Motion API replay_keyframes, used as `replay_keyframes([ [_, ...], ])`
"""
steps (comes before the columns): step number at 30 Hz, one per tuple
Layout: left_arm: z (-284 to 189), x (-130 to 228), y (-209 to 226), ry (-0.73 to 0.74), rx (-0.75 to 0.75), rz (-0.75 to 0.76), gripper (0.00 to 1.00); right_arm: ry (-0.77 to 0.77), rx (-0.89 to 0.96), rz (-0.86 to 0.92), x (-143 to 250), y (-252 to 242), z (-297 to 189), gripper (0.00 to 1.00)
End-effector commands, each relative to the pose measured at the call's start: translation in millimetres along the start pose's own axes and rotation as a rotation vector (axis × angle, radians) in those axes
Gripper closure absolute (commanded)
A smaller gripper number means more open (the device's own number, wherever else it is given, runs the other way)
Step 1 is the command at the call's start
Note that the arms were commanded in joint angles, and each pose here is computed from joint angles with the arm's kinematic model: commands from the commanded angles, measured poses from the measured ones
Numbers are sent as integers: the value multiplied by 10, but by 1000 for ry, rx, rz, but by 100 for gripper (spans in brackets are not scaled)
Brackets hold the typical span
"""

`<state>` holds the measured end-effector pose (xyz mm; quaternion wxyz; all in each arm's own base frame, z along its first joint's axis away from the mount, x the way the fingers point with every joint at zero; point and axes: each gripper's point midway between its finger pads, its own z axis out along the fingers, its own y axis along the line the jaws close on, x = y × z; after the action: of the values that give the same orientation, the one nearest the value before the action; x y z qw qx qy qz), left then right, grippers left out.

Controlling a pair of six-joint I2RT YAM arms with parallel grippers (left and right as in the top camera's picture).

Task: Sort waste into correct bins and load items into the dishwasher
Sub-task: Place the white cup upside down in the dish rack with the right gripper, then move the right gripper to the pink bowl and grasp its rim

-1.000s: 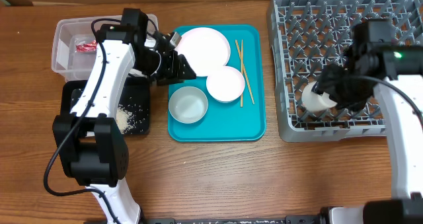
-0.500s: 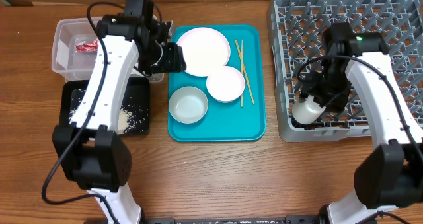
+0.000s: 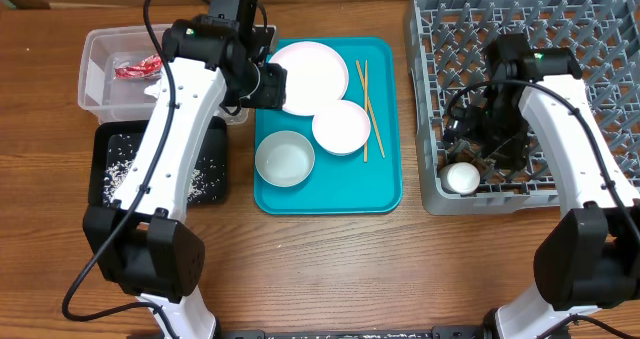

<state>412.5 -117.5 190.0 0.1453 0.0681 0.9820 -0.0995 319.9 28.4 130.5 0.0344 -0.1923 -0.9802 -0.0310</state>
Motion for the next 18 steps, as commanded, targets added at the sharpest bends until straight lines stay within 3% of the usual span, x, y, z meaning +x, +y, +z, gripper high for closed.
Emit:
replay_keyframes([
  [1,-299,-162,1,-82,-26,0,41,-89,-121,-52,-153,267,-344,10],
  [9,-744,-421,110,-210,-128,4,39,-241,-321,-197,-247,1122,-640,27],
  [13,-779,-444,274,-224,-224,-7,34,-276,-344,-219,-139,1579,-504,31],
  [18,-810,-438,451,-240,-271,-145,34,-265,-272,-149,-49,1782,-149,34],
])
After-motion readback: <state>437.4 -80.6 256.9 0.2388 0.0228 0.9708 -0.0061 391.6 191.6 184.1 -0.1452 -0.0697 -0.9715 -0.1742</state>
